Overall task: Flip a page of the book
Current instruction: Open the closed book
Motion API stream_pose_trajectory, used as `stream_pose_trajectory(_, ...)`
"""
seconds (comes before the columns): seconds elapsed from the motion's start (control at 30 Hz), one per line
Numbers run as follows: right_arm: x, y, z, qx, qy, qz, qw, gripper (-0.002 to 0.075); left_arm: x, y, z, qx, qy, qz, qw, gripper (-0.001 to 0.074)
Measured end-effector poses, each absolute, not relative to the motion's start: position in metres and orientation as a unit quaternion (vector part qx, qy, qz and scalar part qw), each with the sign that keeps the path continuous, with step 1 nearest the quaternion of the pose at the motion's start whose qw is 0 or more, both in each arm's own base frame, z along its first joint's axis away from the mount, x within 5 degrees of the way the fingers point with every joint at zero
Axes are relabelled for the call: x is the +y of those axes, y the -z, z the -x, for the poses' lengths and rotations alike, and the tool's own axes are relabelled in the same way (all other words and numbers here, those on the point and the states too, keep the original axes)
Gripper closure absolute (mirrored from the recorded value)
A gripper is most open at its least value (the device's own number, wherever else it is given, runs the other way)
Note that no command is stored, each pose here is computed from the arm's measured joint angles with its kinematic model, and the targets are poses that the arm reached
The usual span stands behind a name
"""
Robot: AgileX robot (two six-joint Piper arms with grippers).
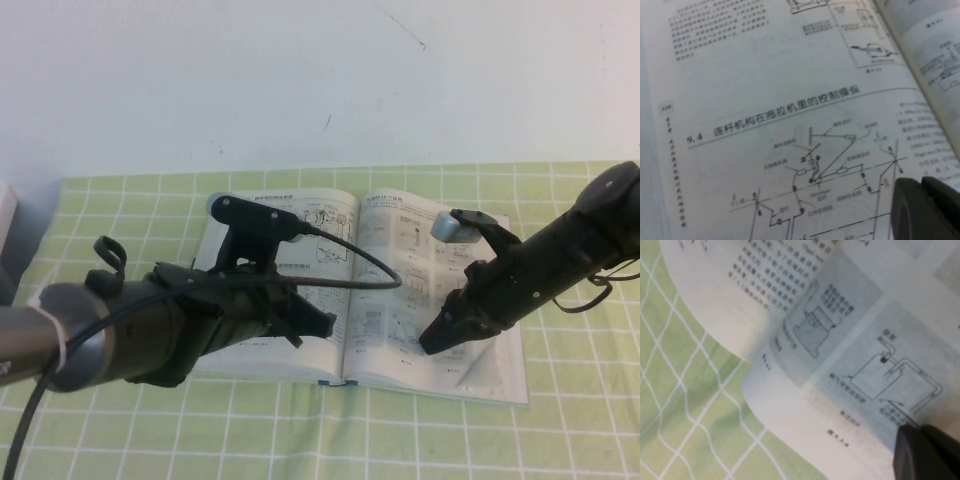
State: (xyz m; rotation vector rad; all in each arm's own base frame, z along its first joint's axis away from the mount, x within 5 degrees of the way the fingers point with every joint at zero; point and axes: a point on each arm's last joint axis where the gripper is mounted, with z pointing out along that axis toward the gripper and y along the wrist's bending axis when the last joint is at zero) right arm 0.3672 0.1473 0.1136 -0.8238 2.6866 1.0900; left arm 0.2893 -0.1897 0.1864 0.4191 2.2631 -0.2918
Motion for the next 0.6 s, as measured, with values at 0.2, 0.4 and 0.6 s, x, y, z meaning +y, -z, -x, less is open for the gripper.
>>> stream_pose_trajectory(0.2,0.145,-0.113,-0.367,0.892,-0.343,0.289,0.064,0.0722,-0.178,-0.165,-0.3,0.912,0.113,-0.141,0.367,0.0739)
stream_pose_trajectory(0.4,0.144,-0.114,-0.367,0.893,-0.334,0.293,0.068,0.0722,-0.18,-0.151,-0.3,0.92,0.118,-0.148,0.344,0.0739)
stream_pose_trajectory(0.6,0.14,-0.127,-0.373,0.893,-0.299,0.326,0.084,0.0724,-0.181,-0.169,-0.297,0.91,0.136,-0.151,0.361,0.0739)
